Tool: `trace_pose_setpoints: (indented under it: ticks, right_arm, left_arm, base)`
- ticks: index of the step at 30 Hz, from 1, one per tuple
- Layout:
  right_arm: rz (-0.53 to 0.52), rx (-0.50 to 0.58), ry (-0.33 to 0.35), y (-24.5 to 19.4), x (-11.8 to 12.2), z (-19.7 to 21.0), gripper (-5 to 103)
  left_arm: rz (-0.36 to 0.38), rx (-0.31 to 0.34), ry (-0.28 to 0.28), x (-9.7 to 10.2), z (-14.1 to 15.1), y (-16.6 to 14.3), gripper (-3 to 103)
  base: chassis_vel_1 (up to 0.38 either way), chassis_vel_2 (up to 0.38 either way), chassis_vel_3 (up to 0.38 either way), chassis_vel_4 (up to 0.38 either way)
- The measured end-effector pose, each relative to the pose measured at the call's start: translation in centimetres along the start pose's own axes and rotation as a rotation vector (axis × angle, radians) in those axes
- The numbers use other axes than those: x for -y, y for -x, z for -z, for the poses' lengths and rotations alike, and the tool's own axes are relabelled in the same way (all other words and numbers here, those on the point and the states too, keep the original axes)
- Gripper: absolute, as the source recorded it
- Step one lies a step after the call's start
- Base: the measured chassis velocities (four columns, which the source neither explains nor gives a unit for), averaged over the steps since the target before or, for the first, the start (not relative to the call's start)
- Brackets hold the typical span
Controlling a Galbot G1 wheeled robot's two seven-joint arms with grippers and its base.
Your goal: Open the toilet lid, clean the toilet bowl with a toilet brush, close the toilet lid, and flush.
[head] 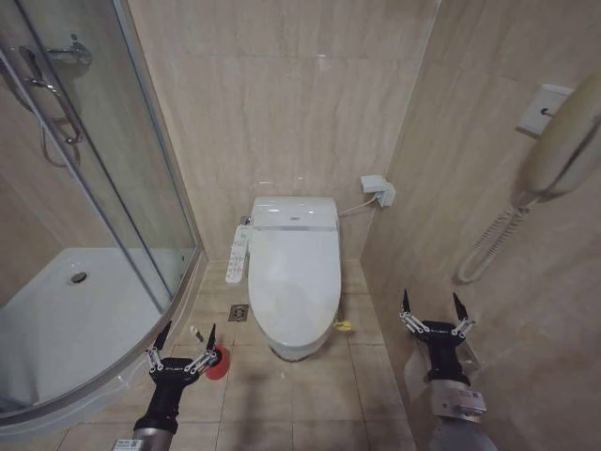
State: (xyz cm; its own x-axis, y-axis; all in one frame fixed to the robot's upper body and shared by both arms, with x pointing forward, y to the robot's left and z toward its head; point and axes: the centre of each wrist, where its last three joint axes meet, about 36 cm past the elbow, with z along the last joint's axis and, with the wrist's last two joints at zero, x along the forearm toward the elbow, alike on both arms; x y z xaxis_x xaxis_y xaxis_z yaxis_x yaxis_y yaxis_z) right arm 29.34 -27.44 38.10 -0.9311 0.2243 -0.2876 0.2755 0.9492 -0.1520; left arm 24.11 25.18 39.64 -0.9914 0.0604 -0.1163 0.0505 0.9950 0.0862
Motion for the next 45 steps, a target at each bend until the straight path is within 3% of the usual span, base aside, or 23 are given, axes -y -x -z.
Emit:
trace_pose_setpoints:
  ticks: [45]
  right_arm:
    - [0.000, 0.000, 0.000, 0.00, 0.00, 0.00, 100]
  left_arm:
    - [0.000, 0.000, 0.000, 0.01, 0.00, 0.00, 98]
  base:
    - [0.068, -0.065, -0.062, 0.068]
